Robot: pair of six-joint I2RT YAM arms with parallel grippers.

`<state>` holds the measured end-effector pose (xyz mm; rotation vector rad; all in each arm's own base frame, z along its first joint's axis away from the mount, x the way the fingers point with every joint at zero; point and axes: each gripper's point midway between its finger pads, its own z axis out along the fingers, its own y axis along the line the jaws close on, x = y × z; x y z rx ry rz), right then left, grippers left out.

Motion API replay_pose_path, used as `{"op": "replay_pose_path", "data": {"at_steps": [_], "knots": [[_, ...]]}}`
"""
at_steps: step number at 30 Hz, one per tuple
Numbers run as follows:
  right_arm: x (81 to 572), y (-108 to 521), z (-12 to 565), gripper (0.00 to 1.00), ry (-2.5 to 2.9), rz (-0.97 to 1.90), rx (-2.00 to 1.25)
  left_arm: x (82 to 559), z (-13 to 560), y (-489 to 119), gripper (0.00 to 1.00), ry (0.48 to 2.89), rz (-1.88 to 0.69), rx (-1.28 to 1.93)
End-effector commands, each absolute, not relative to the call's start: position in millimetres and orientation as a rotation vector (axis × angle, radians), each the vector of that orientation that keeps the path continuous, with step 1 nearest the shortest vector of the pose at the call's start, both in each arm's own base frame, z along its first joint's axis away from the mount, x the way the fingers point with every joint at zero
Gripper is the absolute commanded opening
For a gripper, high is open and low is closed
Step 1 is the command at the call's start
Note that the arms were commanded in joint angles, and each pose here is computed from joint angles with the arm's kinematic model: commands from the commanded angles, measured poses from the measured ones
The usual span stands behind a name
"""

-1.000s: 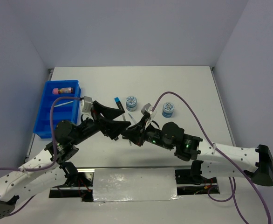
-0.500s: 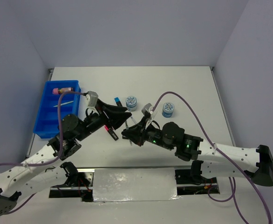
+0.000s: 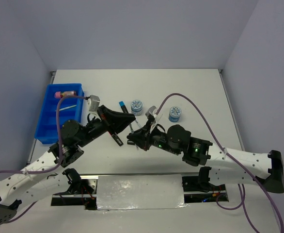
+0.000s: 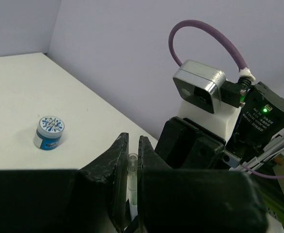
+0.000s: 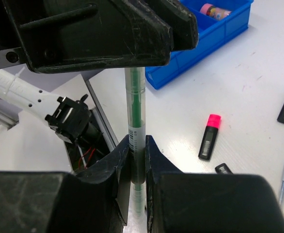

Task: Sort the stationery into containers
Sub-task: Close the pen cap on the pen.

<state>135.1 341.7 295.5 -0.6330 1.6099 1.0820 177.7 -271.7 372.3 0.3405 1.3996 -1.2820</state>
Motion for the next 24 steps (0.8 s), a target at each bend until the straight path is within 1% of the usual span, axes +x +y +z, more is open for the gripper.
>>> {"op": "replay_pose_path", "data": {"at_steps": [1, 8, 9, 11, 12, 14, 15, 17, 19, 20, 21, 22, 24], "knots": [[147.3, 338.4, 374.5, 0.0, 1.437, 1.089, -0.548, 170.9, 361.2, -277.6, 0.0, 1.427, -1.317, 0.385], [168.5, 330.0, 431.4, 0.0, 1.344, 1.026, -0.507, 159.1, 333.4, -302.0, 0.0, 1.507, -1.353, 0.476], [171.2, 327.7, 451.7, 0.0, 1.315, 1.029, -0.494, 158.3, 327.6, -304.5, 0.0, 1.52, -1.363, 0.469], [179.0, 322.1, 466.1, 0.0, 1.31, 0.998, -0.49, 152.1, 324.2, -313.8, 0.0, 1.522, -1.394, 0.485], [176.1, 316.4, 493.5, 0.0, 1.261, 1.019, -0.483, 149.9, 321.9, -317.8, 0.0, 1.529, -1.405, 0.488], [180.8, 315.3, 506.8, 0.0, 1.256, 1.018, -0.489, 140.8, 314.5, -331.7, 0.0, 1.551, -1.419, 0.525], [176.2, 312.3, 523.1, 0.0, 1.233, 1.037, -0.498, 139.8, 312.3, -335.3, 0.0, 1.562, -1.413, 0.529], [178.1, 318.4, 510.9, 0.0, 1.278, 1.024, -0.533, 136.6, 309.4, -341.2, 0.0, 1.584, -1.388, 0.548], [173.9, 318.2, 493.9, 0.0, 1.305, 1.038, -0.549, 143.2, 319.8, -331.6, 0.0, 1.574, -1.348, 0.479], [175.7, 323.0, 459.2, 0.0, 1.366, 1.024, -0.57, 146.3, 319.2, -325.9, 0.0, 1.58, -1.329, 0.446], [169.0, 316.8, 455.6, 0.0, 1.362, 1.057, -0.558, 144.7, 332.2, -315.1, 0.0, 1.547, -1.332, 0.413], [167.7, 320.4, 421.9, 0.0, 1.421, 1.054, -0.587, 157.8, 337.8, -303.0, 0.0, 1.543, -1.27, 0.319], [153.4, 318.8, 404.4, 0.0, 1.437, 1.12, -0.61, 167.6, 351.5, -279.8, 0.0, 1.527, -1.2, 0.214]]}}
